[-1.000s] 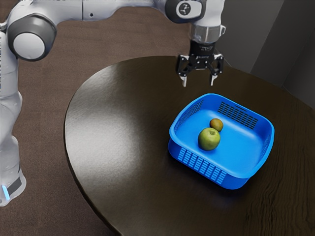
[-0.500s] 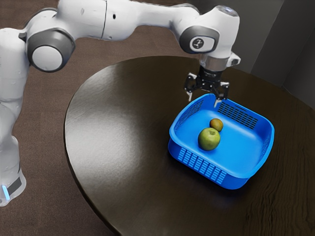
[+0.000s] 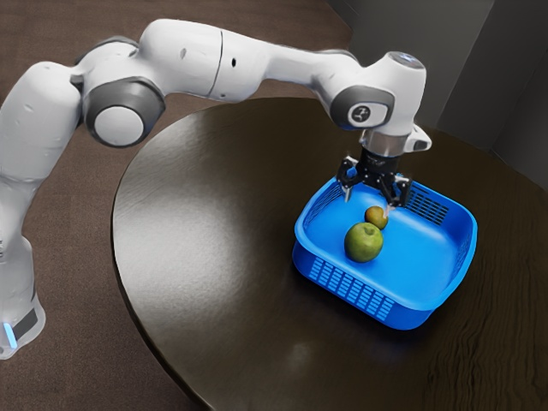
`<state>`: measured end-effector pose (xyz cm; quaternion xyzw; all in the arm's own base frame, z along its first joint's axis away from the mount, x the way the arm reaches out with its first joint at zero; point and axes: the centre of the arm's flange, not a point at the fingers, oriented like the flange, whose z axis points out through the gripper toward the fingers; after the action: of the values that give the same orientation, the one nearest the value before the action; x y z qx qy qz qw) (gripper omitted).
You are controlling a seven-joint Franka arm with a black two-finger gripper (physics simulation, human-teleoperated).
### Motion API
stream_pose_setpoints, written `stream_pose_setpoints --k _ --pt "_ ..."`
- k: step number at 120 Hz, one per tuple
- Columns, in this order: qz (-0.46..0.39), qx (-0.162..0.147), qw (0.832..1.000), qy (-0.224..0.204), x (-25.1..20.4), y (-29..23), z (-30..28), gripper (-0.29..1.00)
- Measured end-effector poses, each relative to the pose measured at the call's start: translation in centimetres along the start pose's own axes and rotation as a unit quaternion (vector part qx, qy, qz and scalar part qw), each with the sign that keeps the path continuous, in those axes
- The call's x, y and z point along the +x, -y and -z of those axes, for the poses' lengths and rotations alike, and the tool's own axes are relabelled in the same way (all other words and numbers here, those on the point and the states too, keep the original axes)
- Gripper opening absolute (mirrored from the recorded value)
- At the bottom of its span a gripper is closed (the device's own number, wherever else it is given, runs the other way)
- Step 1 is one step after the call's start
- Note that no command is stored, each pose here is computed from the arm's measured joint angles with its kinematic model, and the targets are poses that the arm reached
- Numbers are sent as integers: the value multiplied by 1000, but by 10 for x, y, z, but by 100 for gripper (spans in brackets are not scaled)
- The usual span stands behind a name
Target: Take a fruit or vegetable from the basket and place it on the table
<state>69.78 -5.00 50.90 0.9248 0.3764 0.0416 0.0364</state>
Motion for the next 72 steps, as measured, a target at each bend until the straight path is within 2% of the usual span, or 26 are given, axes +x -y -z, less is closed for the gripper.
stream_pose_setpoints --k 19,40,72 --pt "-27 -16 999 9 15 -13 -17 66" --pt "-47 -19 999 19 24 -15 -33 66" --pt "-86 -24 996 21 7 -28 -32 66"
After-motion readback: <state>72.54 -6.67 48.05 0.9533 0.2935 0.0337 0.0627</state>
